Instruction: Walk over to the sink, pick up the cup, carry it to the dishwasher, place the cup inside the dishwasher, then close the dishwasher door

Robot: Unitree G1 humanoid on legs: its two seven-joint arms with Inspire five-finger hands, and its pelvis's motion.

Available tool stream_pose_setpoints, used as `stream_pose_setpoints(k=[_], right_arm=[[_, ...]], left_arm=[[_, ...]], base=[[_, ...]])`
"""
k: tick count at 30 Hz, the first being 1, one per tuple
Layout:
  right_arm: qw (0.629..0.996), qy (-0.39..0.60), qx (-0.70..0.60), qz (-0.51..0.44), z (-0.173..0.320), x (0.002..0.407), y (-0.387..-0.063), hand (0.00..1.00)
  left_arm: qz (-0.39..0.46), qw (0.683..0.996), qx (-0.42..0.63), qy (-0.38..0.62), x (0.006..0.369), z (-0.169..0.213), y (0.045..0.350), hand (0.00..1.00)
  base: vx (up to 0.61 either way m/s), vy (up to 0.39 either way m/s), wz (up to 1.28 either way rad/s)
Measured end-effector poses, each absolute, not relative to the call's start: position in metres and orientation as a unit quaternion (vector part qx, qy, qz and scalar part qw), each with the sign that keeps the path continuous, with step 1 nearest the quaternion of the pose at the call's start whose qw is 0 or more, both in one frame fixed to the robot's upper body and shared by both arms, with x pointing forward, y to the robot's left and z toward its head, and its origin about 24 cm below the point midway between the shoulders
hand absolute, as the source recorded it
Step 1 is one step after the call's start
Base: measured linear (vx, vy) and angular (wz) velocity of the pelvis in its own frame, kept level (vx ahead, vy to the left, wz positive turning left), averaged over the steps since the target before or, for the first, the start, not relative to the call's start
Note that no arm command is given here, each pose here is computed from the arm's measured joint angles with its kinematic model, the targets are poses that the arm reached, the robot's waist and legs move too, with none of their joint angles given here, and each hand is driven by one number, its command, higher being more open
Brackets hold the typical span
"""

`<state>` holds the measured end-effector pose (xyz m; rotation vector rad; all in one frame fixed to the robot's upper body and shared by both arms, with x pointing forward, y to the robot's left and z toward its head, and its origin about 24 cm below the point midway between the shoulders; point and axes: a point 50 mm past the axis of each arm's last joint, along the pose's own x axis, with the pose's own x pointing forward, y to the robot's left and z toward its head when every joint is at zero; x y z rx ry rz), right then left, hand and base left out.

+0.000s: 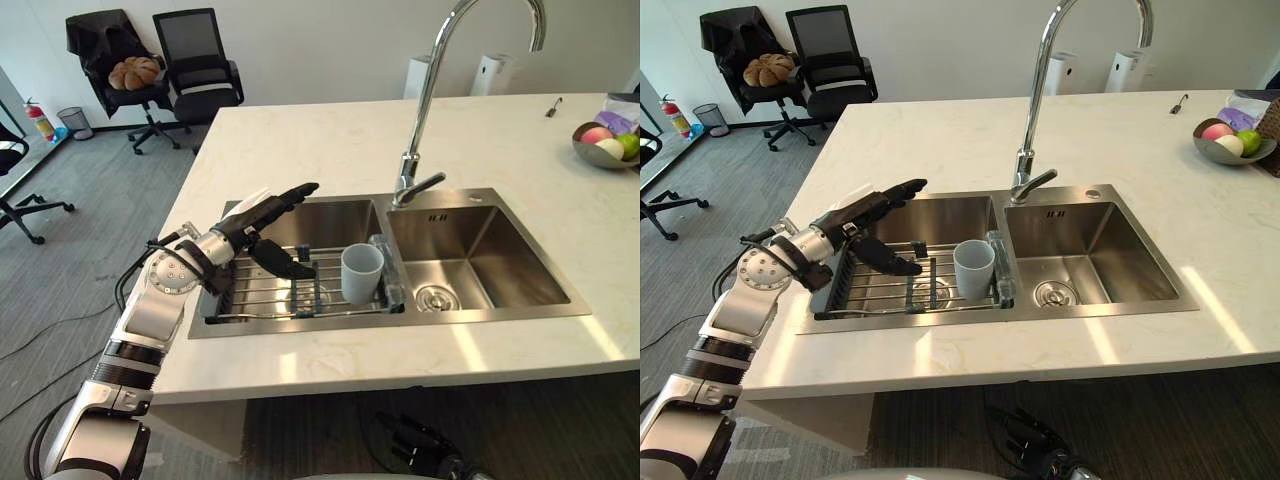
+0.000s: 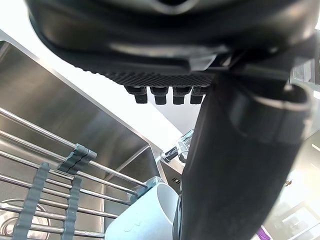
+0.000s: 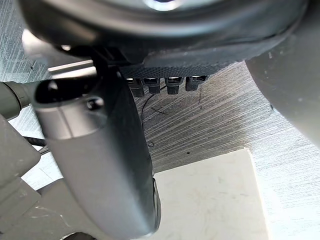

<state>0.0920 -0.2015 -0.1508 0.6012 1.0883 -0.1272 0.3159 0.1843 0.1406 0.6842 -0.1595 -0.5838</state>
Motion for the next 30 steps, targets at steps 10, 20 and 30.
stream_pose_setpoints(k=[10,20,30], right_arm=[[0.801,0.52,0.288,-0.07,-0.154,0.092,-0.194,1.0],[0.792,0.529,0.294,-0.082,-0.155,0.095,-0.192,1.0],[0.793,0.526,0.296,-0.082,-0.154,0.097,-0.191,1.0]], left_arm=[[-0.313,0.919,0.206,-0.123,0.299,0.138,0.153,1.0],[-0.341,0.931,0.126,-0.003,0.292,0.073,0.112,1.0],[-0.243,0.959,0.147,-0.012,0.3,0.064,0.119,1.0]], base=[[-0.02,-0.014,-0.1],[-0.04,-0.016,-0.15],[-0.06,-0.02,-0.13]])
